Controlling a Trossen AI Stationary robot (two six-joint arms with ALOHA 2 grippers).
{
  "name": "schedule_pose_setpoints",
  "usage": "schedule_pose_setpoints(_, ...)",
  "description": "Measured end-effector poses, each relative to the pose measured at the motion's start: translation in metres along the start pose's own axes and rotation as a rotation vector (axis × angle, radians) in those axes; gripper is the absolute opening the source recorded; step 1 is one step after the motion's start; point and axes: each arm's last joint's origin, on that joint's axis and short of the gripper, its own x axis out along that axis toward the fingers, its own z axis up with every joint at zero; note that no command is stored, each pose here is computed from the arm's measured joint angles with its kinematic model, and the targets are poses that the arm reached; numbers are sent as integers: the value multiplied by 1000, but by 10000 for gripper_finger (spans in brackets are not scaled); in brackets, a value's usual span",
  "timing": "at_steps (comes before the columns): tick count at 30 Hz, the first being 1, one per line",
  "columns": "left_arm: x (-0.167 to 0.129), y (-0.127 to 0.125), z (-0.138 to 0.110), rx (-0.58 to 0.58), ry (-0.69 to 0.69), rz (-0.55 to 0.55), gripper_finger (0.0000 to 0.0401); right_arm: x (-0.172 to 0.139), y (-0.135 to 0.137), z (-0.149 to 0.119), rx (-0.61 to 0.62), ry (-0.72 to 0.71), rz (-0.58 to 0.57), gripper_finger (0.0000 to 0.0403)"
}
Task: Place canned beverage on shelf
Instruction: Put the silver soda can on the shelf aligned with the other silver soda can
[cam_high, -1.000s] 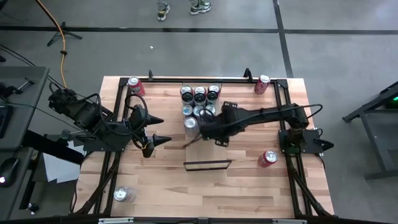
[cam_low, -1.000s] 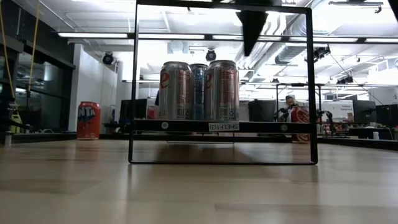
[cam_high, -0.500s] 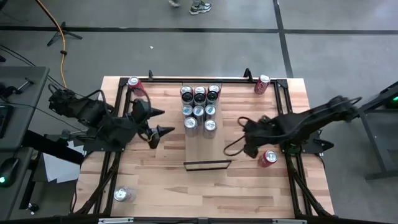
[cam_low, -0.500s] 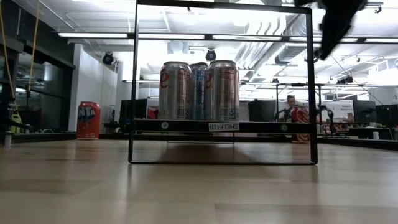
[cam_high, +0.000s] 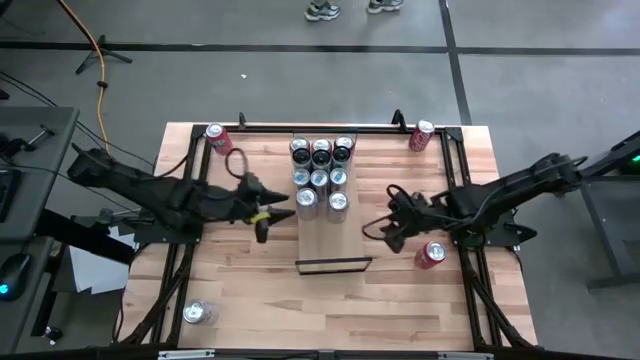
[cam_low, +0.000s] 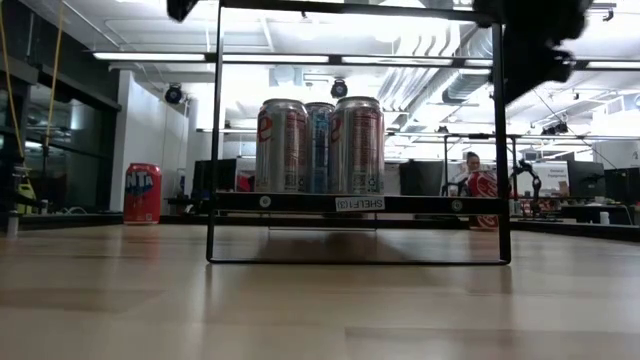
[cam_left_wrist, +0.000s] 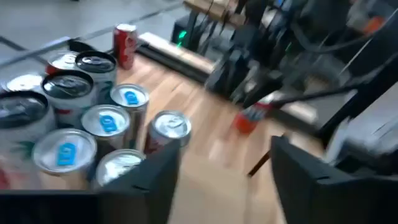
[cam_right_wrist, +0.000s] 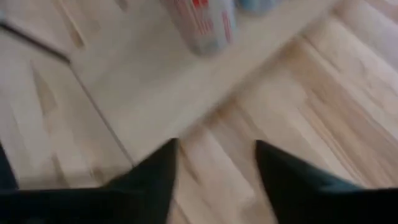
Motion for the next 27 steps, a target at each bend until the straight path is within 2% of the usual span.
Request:
schedule_pose_setpoints(3,-11,7,-14,-77,-92,-57,108,19,4,7,28,-84,16,78)
schedule_pose_setpoints(4,-15,9,-17,-91,-120,-69,78,27,5,10,34,-104,25,41)
schedule_pose_setpoints(5,-19,12,-20,-94,-142,-75,45,35,6,13,35,-124,34,21)
schedule_pose_setpoints(7,-26,19,-24,-100,-177,-88,13,50,7,19,47,-146,32,24)
schedule_pose_setpoints(9,-31,28,-30,-104,-194,-59,13,63,6,24,69,-156,8,27)
schedule_pose_setpoints(12,-34,41,-42,-108,-208,5,3,79,1,28,77,-165,-58,6)
schedule_pose_setpoints(14,-33,49,-51,-134,-202,31,3,88,0,30,85,-162,-79,7)
schedule_pose_setpoints(22,-19,67,-95,-228,-101,95,1,109,4,33,104,-176,-58,2)
schedule_pose_setpoints(27,-14,72,-110,-267,-66,121,0,119,8,34,131,-196,-35,0)
